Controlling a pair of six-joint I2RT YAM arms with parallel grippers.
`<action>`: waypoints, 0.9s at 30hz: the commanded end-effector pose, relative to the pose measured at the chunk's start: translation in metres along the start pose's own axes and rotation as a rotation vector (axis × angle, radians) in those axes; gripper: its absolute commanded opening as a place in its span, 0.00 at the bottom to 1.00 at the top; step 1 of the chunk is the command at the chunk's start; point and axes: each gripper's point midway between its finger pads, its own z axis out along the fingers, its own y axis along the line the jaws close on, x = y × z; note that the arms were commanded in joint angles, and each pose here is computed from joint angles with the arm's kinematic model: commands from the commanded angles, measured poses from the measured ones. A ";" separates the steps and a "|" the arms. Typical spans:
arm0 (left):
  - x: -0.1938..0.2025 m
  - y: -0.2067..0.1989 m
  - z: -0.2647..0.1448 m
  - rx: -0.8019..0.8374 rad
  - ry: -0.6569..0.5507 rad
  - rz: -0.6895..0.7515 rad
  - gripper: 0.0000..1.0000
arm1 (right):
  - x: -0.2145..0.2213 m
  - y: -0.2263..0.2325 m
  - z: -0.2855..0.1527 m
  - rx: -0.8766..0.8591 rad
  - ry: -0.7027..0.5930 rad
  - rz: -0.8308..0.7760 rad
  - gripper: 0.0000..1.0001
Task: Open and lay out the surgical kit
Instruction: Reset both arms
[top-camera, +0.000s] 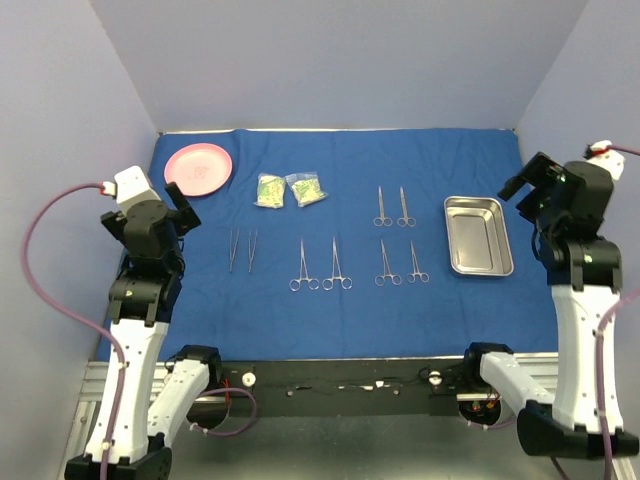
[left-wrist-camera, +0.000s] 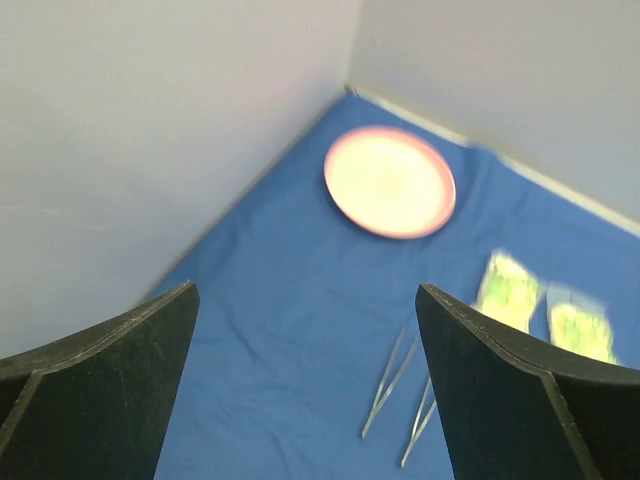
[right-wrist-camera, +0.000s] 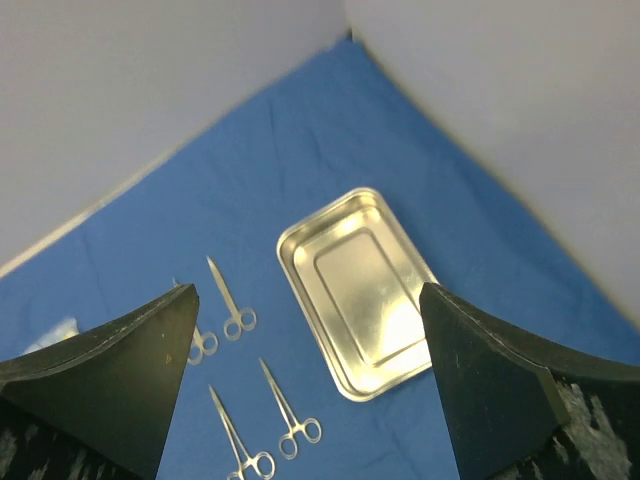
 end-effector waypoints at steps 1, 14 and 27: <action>-0.056 0.049 -0.036 -0.187 -0.143 -0.013 0.99 | -0.051 -0.021 -0.044 0.116 -0.173 -0.040 1.00; -0.102 0.087 -0.088 -0.217 -0.407 0.017 0.99 | -0.083 -0.047 -0.105 0.084 -0.445 -0.045 1.00; -0.094 0.086 -0.082 -0.229 -0.379 0.040 0.99 | -0.067 -0.054 -0.116 0.008 -0.474 -0.029 1.00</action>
